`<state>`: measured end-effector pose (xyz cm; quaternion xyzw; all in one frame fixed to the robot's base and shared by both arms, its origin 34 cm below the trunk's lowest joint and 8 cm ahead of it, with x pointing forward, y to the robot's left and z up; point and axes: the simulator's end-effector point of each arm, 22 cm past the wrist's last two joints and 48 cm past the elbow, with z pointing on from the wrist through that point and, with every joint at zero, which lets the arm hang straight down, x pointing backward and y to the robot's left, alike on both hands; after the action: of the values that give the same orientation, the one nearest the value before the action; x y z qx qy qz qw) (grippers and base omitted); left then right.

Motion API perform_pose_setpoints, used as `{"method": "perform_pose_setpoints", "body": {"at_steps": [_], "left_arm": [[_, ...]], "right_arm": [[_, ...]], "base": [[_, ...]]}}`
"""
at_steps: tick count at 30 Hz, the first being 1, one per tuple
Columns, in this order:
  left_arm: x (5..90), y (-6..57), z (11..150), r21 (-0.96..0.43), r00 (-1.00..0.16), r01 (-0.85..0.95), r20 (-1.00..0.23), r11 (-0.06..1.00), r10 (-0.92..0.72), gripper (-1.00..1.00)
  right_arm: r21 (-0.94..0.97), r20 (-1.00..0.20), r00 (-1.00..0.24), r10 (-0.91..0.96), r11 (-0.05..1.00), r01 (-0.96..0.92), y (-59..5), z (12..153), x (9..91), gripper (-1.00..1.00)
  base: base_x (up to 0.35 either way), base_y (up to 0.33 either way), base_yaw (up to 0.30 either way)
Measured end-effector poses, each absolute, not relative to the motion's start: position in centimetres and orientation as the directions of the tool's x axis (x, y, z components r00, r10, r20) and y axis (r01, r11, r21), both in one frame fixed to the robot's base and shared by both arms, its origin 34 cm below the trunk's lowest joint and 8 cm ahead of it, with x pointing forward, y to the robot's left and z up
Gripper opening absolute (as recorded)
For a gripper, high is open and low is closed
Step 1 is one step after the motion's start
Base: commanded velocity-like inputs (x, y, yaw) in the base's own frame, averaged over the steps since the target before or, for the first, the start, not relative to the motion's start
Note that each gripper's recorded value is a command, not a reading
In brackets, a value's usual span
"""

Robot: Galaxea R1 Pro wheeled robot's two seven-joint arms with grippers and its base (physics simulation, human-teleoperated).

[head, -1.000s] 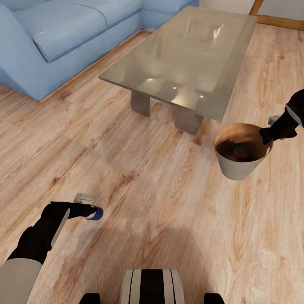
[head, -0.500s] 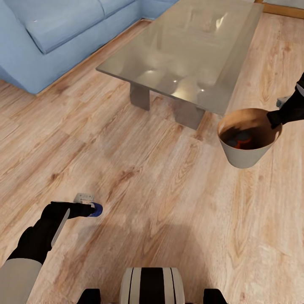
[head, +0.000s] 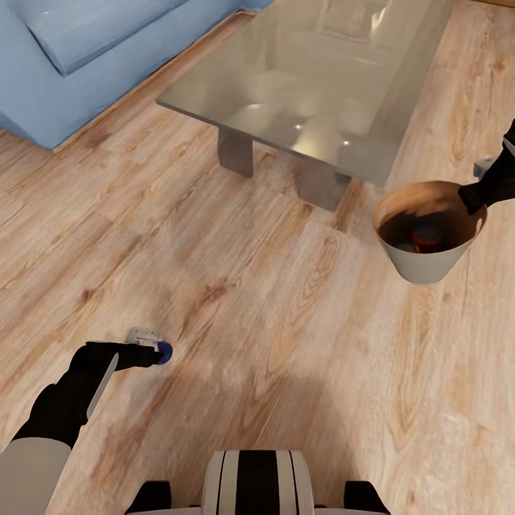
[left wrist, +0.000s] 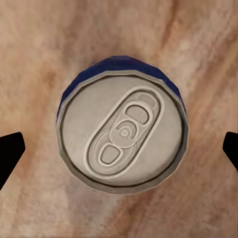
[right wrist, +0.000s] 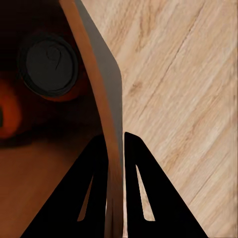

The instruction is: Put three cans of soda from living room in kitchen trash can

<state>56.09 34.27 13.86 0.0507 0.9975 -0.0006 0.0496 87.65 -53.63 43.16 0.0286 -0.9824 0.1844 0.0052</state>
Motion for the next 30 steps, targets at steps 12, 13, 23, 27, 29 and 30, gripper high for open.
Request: {"method": "perform_pose_setpoints", "body": {"at_steps": [12,13,23,27,29,30], "left_arm": [[55.1,34.3,12.6,0.003,-0.992,0.099,-0.075,0.995,0.099,1.00],[55.0,34.3,12.3,0.004,-0.993,0.099,-0.070,0.995,0.099,1.00],[53.7,34.4,10.7,0.004,-0.994,0.098,-0.037,0.995,0.098,1.00],[53.6,34.4,10.7,0.004,-0.995,0.097,-0.036,0.995,0.097,1.00],[53.6,34.5,10.6,0.004,-0.995,0.097,-0.035,0.995,0.097,1.00],[53.5,34.5,10.6,0.004,-0.995,0.097,-0.035,0.995,0.097,1.00]], "right_arm": [[-0.353,0.044,-0.998,-0.047,0.934,-0.060,-53.6,41.0,87.4,-1.00],[-0.356,0.051,-0.998,-0.048,0.932,-0.063,-53.7,40.6,87.3,-1.00],[-0.342,0.081,-0.996,-0.041,0.937,-0.066,-53.6,37.7,86.8,-1.00],[-0.350,0.088,-0.995,-0.043,0.934,-0.071,-53.8,37.6,86.7,-1.00],[-0.349,0.088,-0.995,-0.041,0.935,-0.069,-53.8,37.5,86.7,-1.00],[-0.347,0.087,-0.995,-0.040,0.935,-0.068,-53.8,37.5,86.7,-1.00]], "base": [[0.025,0.000,0.000],[0.002,0.000,0.000],[0.000,0.000,0.000],[0.000,0.000,0.000],[0.000,0.000,0.000],[0.000,0.000,0.000]]}}
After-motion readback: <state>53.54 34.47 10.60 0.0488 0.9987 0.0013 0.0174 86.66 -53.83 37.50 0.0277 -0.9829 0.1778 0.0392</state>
